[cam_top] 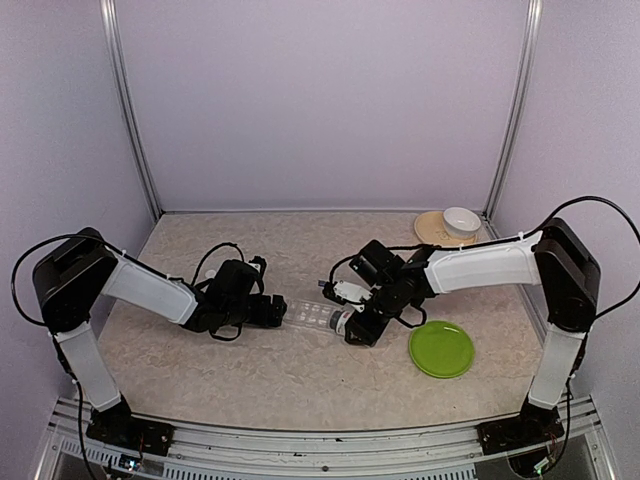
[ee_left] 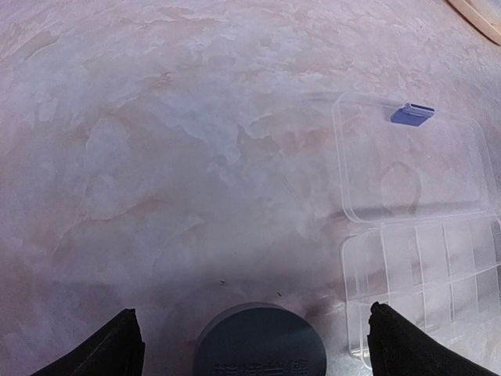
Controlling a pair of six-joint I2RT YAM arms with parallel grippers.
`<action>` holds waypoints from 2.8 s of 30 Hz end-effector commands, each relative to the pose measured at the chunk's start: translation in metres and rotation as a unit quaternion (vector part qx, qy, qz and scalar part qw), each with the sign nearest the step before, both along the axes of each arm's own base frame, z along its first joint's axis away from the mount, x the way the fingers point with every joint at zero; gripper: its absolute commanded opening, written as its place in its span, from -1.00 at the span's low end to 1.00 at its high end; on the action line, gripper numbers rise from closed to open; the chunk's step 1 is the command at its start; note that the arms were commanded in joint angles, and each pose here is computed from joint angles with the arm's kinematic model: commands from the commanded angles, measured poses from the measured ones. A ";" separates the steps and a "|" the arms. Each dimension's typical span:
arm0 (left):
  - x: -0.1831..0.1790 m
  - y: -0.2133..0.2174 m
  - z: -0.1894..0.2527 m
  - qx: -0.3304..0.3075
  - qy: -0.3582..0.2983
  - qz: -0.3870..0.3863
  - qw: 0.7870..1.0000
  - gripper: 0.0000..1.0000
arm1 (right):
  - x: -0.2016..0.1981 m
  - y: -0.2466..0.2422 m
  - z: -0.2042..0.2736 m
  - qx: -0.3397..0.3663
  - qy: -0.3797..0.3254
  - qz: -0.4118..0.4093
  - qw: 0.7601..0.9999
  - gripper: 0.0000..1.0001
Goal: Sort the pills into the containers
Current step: Pour the pill into the compartment of the pill container.
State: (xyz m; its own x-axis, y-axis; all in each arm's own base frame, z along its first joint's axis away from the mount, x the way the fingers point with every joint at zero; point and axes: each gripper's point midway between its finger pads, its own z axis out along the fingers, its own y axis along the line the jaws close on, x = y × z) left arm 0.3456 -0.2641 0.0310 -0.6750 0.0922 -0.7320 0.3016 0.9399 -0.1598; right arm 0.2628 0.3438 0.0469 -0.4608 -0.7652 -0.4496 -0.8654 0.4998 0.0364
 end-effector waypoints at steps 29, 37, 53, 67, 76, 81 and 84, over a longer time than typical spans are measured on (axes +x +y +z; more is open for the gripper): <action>-0.004 0.000 -0.005 -0.001 0.005 -0.002 1.000 0.94 | 0.001 -0.003 -0.004 -0.053 0.013 0.012 0.998 -0.56; -0.004 0.000 -0.005 0.000 0.006 -0.001 1.000 0.94 | 0.001 -0.004 -0.003 -0.061 0.017 0.015 0.998 -0.56; -0.005 0.000 -0.007 -0.002 0.007 -0.001 1.000 0.94 | 0.001 -0.003 -0.003 -0.079 0.026 0.019 0.996 -0.56; -0.009 0.001 -0.010 -0.007 0.009 -0.004 1.000 0.94 | 0.003 -0.004 -0.003 -0.099 0.026 0.022 0.995 -0.56; -0.010 0.001 -0.011 -0.008 0.010 -0.003 1.000 0.93 | 0.002 -0.005 -0.001 -0.105 0.026 0.024 0.994 -0.56; -0.010 0.002 -0.013 -0.007 0.011 -0.003 1.000 0.94 | 0.003 -0.005 0.001 -0.106 0.024 0.025 0.994 -0.56; -0.011 0.001 -0.012 -0.009 0.011 -0.004 1.000 0.94 | 0.003 -0.004 0.002 -0.106 0.025 0.027 0.994 -0.56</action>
